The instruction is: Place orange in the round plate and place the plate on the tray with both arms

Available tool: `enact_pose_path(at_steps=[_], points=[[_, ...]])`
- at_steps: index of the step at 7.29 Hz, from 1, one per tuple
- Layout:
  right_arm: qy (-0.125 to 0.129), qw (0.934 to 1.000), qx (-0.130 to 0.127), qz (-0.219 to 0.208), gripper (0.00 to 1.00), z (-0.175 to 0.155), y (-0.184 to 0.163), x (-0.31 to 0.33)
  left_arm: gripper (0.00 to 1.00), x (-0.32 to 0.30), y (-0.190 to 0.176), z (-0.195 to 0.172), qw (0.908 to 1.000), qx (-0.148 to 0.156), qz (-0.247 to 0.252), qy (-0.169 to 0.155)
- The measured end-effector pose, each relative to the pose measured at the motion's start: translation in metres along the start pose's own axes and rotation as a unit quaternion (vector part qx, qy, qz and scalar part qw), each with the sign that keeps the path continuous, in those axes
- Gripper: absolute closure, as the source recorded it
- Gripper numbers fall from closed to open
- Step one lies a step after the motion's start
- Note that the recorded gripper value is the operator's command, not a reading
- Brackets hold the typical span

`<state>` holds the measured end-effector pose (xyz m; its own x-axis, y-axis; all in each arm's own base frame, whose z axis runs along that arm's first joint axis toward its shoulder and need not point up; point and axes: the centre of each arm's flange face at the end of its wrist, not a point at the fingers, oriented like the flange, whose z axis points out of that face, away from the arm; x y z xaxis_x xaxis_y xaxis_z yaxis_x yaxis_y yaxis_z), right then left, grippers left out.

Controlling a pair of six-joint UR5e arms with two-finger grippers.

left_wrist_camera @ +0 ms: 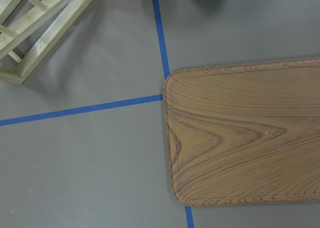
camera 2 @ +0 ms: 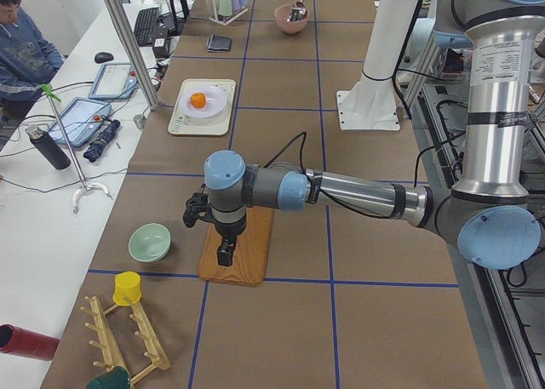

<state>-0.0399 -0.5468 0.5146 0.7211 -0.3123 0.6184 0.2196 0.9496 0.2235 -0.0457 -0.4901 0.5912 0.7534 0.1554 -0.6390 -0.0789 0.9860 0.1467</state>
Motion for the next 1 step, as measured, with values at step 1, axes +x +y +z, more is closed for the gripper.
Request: enact_pose_path(at_steps=[1], points=[[0.0,1.0,-0.003,0.003,0.0,-0.0031,-0.004,-0.0021,0.02,0.0,0.0,-0.0001,1.0,0.0,0.0,0.0]])
